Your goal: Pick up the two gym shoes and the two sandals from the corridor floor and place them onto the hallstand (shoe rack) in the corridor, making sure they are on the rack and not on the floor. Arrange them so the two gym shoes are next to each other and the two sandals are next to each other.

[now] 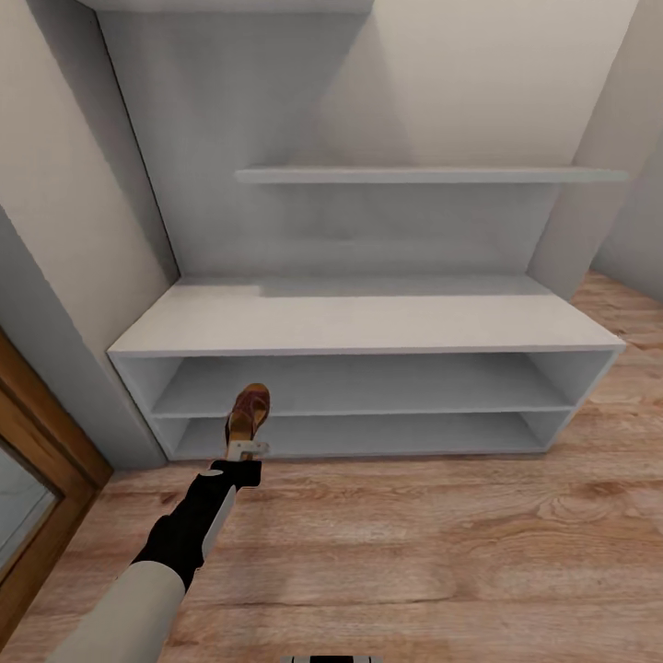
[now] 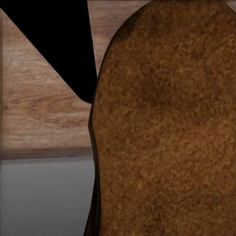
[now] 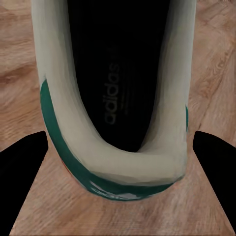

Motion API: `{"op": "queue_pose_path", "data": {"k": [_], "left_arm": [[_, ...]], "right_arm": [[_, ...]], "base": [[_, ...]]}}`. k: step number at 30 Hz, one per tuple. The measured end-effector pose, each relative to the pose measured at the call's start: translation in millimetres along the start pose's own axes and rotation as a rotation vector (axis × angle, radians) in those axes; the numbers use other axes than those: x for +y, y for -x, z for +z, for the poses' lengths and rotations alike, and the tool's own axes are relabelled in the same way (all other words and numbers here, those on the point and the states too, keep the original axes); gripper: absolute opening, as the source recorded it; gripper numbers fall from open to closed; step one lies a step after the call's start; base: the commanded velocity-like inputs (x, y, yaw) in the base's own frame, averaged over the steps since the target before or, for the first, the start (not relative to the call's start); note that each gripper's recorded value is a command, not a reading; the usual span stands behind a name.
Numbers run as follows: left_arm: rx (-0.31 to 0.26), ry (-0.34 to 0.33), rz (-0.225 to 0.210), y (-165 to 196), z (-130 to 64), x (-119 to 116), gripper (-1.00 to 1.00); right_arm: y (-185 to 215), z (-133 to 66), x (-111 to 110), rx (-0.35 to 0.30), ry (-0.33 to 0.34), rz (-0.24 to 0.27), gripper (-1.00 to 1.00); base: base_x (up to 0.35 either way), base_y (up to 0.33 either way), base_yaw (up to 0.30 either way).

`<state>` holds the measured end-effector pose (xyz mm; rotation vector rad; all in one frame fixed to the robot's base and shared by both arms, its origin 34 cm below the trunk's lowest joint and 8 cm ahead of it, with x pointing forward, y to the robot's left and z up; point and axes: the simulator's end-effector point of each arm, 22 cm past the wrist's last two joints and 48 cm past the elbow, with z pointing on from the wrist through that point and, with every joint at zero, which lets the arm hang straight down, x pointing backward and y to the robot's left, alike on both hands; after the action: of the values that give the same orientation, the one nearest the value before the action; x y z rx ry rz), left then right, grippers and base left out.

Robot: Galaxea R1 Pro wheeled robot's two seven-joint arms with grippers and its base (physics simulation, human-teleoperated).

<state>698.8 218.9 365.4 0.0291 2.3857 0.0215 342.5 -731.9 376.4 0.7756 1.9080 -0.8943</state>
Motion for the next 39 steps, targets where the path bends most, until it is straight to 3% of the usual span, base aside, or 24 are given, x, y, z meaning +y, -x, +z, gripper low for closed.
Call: {"op": "queue_pose_path", "data": {"k": [31, 39], "left_arm": [[-0.003, 0.0, 0.001, 0.6, 0.0, -0.1, -1.0], [-0.004, 0.0, 0.001, 0.8, 0.3, -0.2, -1.0]], "right_arm": [[0.4, 0.1, -0.6, -0.001, -0.001, 0.0, -1.0], [-0.3, 0.0, -0.4, 0.0, -0.001, 0.0, -1.0]], "base": [[0.33, -0.036, 0.0], [0.063, 0.0, 0.0]]}}
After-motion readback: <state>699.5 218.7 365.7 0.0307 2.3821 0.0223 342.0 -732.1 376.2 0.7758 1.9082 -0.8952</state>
